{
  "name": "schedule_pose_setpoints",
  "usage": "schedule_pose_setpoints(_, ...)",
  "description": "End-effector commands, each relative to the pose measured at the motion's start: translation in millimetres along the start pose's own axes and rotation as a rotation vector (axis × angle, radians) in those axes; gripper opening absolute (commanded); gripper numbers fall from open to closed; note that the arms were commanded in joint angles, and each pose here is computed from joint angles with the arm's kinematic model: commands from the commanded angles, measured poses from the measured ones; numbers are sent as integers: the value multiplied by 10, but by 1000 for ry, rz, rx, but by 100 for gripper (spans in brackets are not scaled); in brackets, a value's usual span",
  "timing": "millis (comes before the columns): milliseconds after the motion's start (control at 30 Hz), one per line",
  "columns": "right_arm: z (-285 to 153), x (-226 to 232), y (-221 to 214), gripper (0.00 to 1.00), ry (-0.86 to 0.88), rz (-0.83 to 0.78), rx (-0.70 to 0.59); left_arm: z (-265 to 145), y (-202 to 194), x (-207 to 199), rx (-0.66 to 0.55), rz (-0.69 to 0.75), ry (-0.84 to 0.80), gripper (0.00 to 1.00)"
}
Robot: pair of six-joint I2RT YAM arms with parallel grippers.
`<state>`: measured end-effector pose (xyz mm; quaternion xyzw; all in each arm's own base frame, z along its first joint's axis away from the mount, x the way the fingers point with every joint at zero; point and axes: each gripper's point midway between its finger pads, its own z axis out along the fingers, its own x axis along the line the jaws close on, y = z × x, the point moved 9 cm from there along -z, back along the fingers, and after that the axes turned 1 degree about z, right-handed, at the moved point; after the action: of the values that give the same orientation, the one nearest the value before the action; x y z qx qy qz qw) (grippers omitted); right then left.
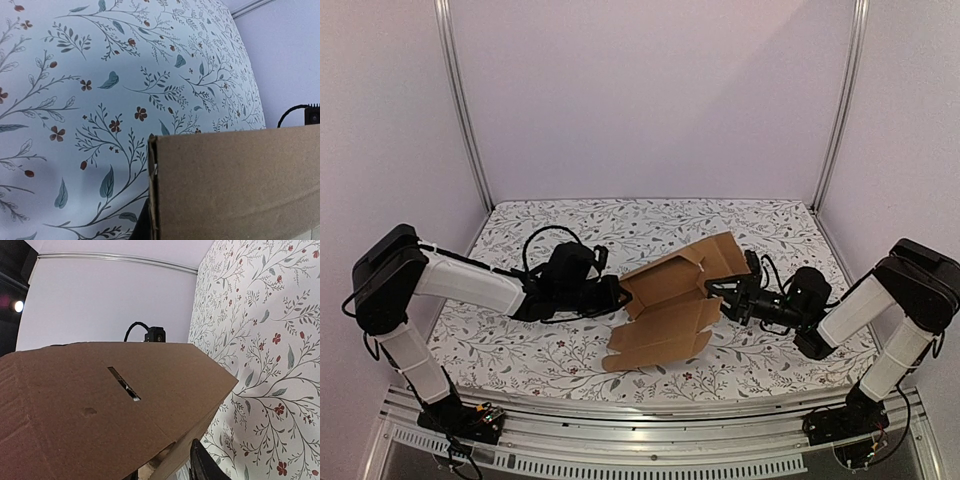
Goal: Fold the paper box
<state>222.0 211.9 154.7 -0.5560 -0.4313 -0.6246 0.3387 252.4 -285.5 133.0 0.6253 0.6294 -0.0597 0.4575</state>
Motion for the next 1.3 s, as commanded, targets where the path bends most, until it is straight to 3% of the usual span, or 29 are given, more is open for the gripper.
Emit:
schedule_pose_setpoints(0, 72, 53, 47, 30, 49, -18, -1, 14, 25, -47, 1, 15, -23, 0)
schedule_pose_setpoints(167, 146, -27, 19, 16, 32, 8, 30, 12, 40, -66, 0, 22, -23, 0)
schedule_pose_setpoints(233, 151, -52, 14, 6, 25, 15, 32, 11, 44, -67, -2, 24, -21, 0)
schedule_pose_setpoints(300, 151, -76, 6, 5, 18, 21, 37, 6, 42, -63, 0, 26, -16, 0)
schedule_pose_setpoints(400, 137, -72, -1, 9, 18, 20, 36, -13, 45, -55, -5, 28, -6, 0)
schedule_pose_setpoints(600, 44, -105, -47, 32, -3, 27, 23, -61, 58, -27, -18, 51, 37, 0)
schedule_pose_setpoints(1267, -560, -618, -450, 34, -237, 55, 47, -206, 196, 129, -71, 120, 154, 0)
